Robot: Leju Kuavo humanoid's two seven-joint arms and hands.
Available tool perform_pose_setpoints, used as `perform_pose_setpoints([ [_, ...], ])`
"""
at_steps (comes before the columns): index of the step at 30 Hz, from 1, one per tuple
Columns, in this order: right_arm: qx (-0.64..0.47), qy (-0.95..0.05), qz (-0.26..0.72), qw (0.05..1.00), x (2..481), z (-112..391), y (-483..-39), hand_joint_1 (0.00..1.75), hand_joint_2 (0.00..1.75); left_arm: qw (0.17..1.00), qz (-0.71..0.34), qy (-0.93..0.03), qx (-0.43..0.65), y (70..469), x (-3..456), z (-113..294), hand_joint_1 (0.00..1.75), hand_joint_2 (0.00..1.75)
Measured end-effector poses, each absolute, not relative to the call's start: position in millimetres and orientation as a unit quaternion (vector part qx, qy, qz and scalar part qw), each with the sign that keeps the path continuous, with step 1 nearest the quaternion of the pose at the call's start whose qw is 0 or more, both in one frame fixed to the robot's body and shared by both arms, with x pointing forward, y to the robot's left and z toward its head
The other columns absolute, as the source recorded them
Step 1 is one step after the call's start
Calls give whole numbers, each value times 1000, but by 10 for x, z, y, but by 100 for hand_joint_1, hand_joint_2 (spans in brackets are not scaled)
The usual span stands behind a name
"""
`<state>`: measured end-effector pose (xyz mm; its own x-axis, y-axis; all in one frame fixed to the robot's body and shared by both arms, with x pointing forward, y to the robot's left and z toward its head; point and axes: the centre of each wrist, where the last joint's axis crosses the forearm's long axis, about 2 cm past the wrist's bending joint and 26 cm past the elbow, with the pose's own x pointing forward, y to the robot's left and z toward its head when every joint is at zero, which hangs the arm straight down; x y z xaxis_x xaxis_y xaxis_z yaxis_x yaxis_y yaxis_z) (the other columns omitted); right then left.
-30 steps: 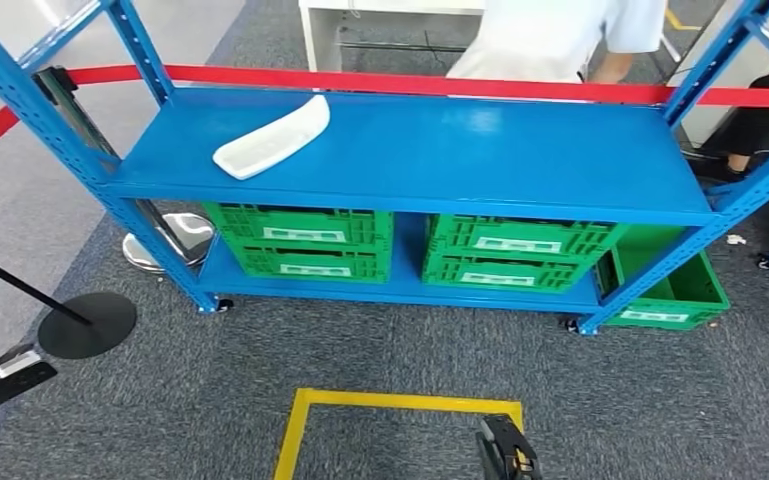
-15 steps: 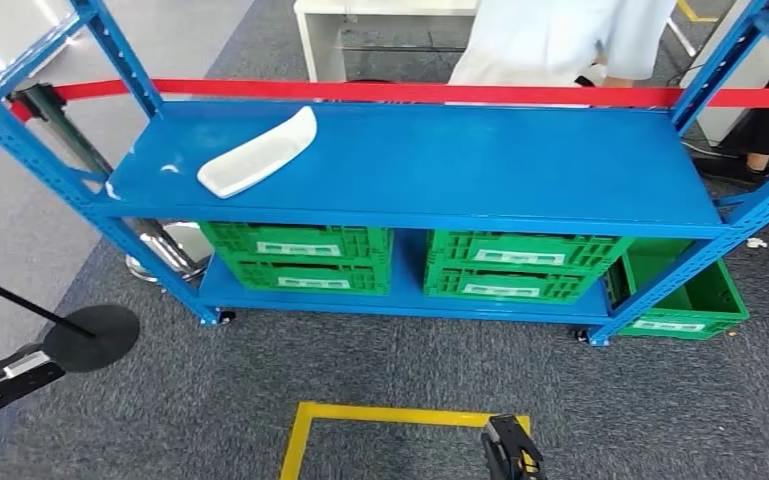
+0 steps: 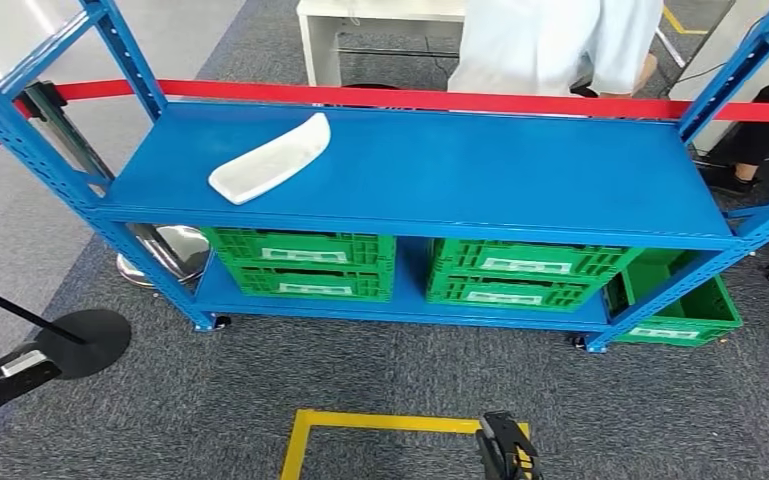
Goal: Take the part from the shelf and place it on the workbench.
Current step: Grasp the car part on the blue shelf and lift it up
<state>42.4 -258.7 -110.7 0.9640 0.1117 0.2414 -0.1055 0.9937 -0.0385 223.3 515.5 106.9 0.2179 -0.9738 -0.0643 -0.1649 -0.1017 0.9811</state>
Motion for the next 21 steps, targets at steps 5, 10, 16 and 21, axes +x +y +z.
perform_pose_setpoints([
  [5, -12, -123, 55, 991, 426, -1107, -2587, 0, 0, 482, -420, -465, 612, 5154, 2243, 1074, 0, 0],
  [10, -12, -123, 55, 991, 430, -1106, -2587, 0, 0, 482, -421, -465, 612, 5150, 2251, 1076, 0, 0],
  [16, -13, -122, 54, 991, 422, -1107, -2589, 0, 0, 479, -421, -465, 614, 5172, 2267, 1103, 0, 0],
  [21, -12, -121, 54, 991, 412, -1108, -2587, 0, 0, 481, -425, -464, 611, 5165, 2261, 1087, 0, 0],
])
